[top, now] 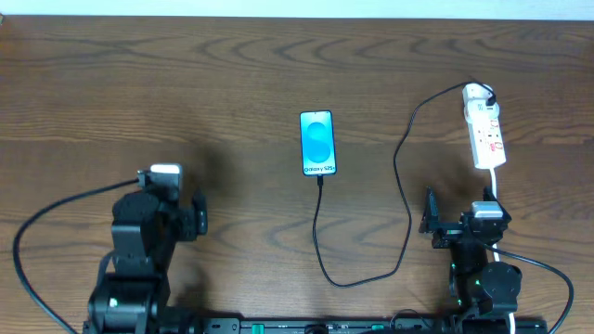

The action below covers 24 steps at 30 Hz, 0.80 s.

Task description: Plug charger to phone and switch on socket

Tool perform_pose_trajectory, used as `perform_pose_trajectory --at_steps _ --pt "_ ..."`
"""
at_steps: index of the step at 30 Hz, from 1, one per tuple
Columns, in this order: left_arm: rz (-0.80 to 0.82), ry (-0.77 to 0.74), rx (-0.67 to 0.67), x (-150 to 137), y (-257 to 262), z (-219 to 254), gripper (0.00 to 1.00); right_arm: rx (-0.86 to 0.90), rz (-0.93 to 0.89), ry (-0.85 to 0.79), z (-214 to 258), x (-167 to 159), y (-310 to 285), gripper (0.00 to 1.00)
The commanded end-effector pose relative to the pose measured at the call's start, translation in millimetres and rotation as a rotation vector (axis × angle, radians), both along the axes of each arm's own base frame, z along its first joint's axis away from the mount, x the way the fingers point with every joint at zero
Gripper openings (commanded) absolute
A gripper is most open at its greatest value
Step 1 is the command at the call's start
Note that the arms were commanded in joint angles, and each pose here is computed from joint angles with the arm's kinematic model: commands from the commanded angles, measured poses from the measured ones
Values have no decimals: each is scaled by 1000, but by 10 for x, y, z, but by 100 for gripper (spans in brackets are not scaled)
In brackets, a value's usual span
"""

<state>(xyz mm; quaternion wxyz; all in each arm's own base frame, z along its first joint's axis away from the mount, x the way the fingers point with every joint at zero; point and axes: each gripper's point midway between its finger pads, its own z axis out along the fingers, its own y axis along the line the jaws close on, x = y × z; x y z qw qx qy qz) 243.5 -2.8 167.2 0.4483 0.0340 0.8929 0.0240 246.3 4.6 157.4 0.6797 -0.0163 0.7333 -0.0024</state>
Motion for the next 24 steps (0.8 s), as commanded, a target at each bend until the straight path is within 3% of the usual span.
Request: perform_pose_trajectory --at_steps 1,9,24 --pt "-101 -51 31 -83 -101 -31 86 13 6 -1 -9 -2 23 99" --pt "-72 -198 -2 -215 -87 -123 86 13 6 -1 -9 -2 23 99" --pt "-10 -373 -66 -111 -44 -269 86 13 6 -1 -9 -2 23 99"
